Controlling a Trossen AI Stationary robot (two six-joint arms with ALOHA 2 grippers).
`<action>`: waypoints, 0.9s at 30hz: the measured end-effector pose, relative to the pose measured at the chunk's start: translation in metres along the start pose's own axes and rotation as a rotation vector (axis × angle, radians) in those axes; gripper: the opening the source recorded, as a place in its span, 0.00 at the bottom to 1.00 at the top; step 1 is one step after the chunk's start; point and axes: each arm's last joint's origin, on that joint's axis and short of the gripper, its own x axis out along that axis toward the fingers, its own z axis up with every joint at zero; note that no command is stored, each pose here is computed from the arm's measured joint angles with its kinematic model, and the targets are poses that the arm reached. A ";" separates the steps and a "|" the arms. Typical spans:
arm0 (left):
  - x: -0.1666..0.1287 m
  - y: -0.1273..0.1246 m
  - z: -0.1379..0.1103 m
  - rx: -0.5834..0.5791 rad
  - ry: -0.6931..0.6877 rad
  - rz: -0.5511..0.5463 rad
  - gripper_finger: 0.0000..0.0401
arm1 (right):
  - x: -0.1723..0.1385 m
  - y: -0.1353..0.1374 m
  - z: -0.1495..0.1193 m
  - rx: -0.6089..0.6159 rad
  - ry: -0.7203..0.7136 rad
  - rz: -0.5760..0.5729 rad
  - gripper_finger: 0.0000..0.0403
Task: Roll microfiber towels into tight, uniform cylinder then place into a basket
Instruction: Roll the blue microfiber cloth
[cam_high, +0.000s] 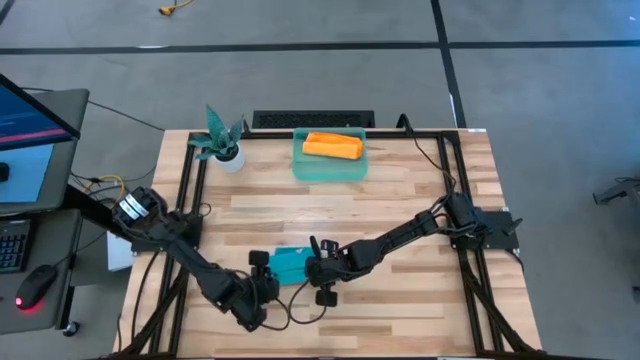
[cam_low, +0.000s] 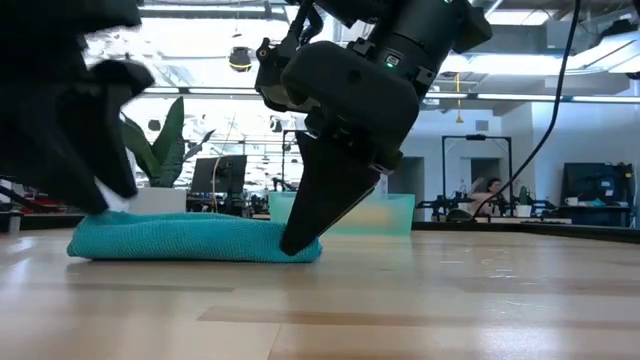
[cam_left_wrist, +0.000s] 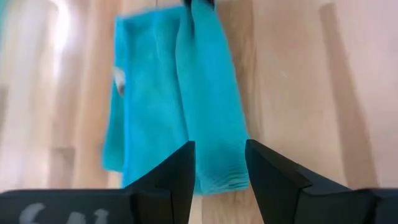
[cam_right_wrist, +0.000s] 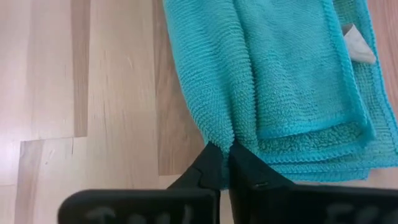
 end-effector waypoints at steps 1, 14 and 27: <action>-0.004 -0.002 0.002 0.012 -0.015 0.012 0.34 | 0.000 0.000 0.000 0.000 0.000 0.000 0.07; -0.023 -0.024 -0.010 0.045 -0.138 0.041 0.34 | 0.000 0.000 0.000 0.000 0.000 0.000 0.07; -0.071 -0.032 0.047 0.299 -0.270 0.066 0.34 | 0.000 0.000 0.000 0.000 -0.001 -0.001 0.07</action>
